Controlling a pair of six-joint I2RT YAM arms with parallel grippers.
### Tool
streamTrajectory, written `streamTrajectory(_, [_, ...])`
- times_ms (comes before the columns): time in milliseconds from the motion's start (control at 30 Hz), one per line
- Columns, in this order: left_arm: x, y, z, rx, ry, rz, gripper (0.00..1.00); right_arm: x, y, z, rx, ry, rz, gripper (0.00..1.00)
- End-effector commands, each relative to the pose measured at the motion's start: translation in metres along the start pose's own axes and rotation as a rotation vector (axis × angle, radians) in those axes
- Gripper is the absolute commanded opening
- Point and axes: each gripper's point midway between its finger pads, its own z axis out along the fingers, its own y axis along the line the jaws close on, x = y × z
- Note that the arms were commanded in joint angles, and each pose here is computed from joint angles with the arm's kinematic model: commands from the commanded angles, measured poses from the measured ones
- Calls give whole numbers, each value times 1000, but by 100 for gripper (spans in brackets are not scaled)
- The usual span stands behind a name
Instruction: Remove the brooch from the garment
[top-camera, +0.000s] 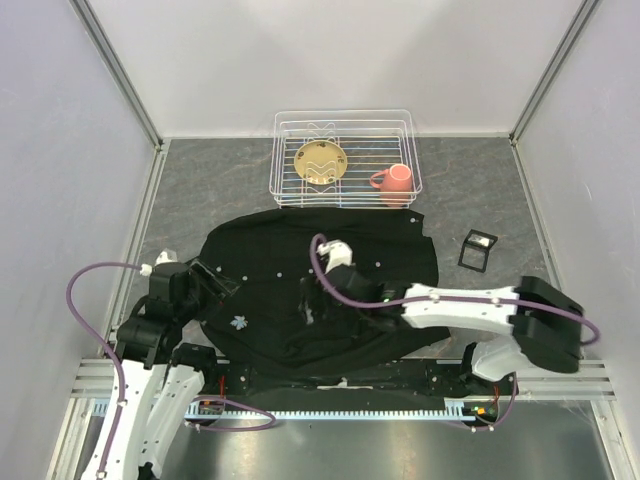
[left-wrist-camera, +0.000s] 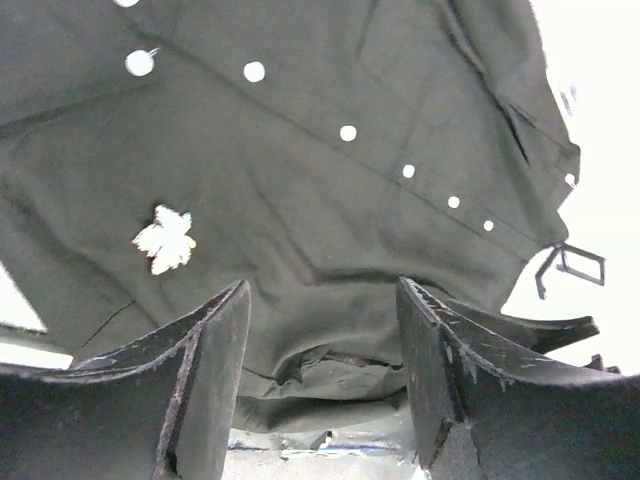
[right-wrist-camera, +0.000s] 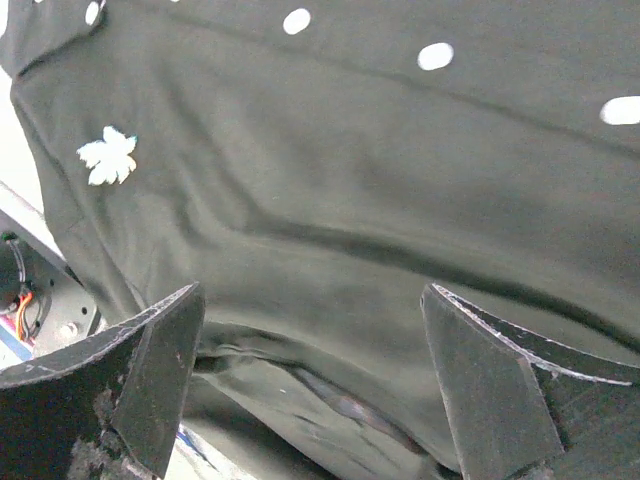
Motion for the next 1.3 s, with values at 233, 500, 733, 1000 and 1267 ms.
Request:
streamTrajectory(233, [14,48,9,-222,-19,-267,56,35,136,28,-418,-102,3,35])
streamTrajectory(500, [23,37,41,-194,71,-207,40,44,159,46,-431,-73,-77,36])
streamTrajectory(733, [29,59,53,-311,101,-181,30,58,163,52,-489,-57,-132,35])
streamTrajectory(1000, [29,65,59,-339,81,-210,41,73,169,68,-529,-21,-176,37])
streamTrajectory(1267, [17,60,48,-356,51,-193,37,84,155,85,-493,-18,-434,48])
